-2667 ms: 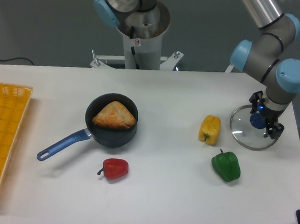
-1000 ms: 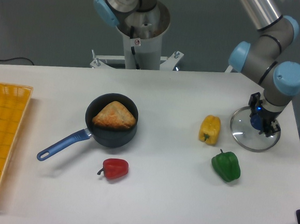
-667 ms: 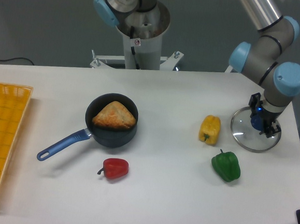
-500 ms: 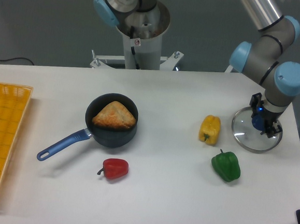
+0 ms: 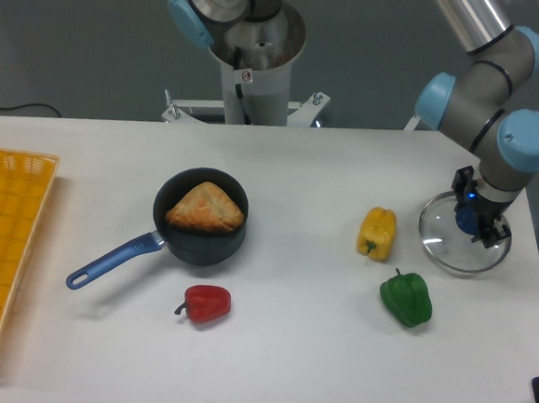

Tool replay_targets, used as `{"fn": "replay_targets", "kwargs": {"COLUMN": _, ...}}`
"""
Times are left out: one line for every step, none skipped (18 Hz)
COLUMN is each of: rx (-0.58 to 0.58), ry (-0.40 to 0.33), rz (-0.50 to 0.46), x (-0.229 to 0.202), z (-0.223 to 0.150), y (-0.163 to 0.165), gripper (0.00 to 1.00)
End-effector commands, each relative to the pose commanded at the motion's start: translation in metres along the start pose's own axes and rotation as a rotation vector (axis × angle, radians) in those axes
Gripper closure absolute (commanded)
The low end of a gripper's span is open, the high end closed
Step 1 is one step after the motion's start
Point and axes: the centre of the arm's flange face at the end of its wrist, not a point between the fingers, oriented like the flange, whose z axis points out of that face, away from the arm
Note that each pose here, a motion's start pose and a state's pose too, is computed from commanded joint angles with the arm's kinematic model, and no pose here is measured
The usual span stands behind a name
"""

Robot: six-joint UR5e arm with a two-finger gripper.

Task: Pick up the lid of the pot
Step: 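Lift the glass lid by its knob and carry it toward the peppers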

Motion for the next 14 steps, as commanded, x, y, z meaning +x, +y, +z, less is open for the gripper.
{"fn": "replay_targets", "kwargs": {"rx": 0.005, "ry": 0.009, "rz": 0.002, "x": 0.0, "z": -0.004, "y": -0.001, "gripper": 0.65}}
{"fn": "replay_targets", "kwargs": {"rx": 0.006, "ry": 0.007, "rz": 0.005, "x": -0.001, "z": -0.009, "y": -0.002, "gripper": 0.65}}
{"fn": "replay_targets", "kwargs": {"rx": 0.0, "ry": -0.005, "rz": 0.013, "x": -0.003, "z": -0.017, "y": -0.007, "gripper": 0.65}}
{"fn": "replay_targets", "kwargs": {"rx": 0.0, "ry": -0.005, "rz": 0.021, "x": -0.005, "z": -0.021, "y": -0.011, "gripper": 0.65}}
{"fn": "replay_targets", "kwargs": {"rx": 0.002, "ry": 0.0, "rz": 0.022, "x": -0.004, "z": -0.027, "y": -0.012, "gripper": 0.65}}
{"fn": "replay_targets", "kwargs": {"rx": 0.006, "ry": 0.007, "rz": 0.022, "x": -0.004, "z": -0.03, "y": -0.012, "gripper": 0.65}}
{"fn": "replay_targets", "kwargs": {"rx": 0.009, "ry": 0.01, "rz": 0.024, "x": -0.002, "z": -0.034, "y": -0.014, "gripper": 0.65}}
{"fn": "replay_targets", "kwargs": {"rx": 0.009, "ry": 0.005, "rz": 0.024, "x": -0.001, "z": -0.041, "y": -0.014, "gripper": 0.65}}
{"fn": "replay_targets", "kwargs": {"rx": 0.011, "ry": 0.007, "rz": 0.03, "x": 0.0, "z": -0.045, "y": -0.02, "gripper": 0.65}}
{"fn": "replay_targets", "kwargs": {"rx": 0.013, "ry": 0.01, "rz": 0.028, "x": 0.001, "z": -0.049, "y": -0.022, "gripper": 0.65}}
{"fn": "replay_targets", "kwargs": {"rx": 0.016, "ry": 0.014, "rz": 0.017, "x": 0.003, "z": -0.053, "y": -0.024, "gripper": 0.65}}
{"fn": "replay_targets", "kwargs": {"rx": 0.02, "ry": 0.017, "rz": 0.008, "x": 0.004, "z": -0.055, "y": -0.026, "gripper": 0.65}}
{"fn": "replay_targets", "kwargs": {"rx": 0.02, "ry": 0.019, "rz": 0.005, "x": 0.006, "z": -0.059, "y": -0.027, "gripper": 0.65}}
{"fn": "replay_targets", "kwargs": {"rx": 0.022, "ry": 0.022, "rz": 0.01, "x": 0.007, "z": -0.063, "y": -0.031, "gripper": 0.65}}
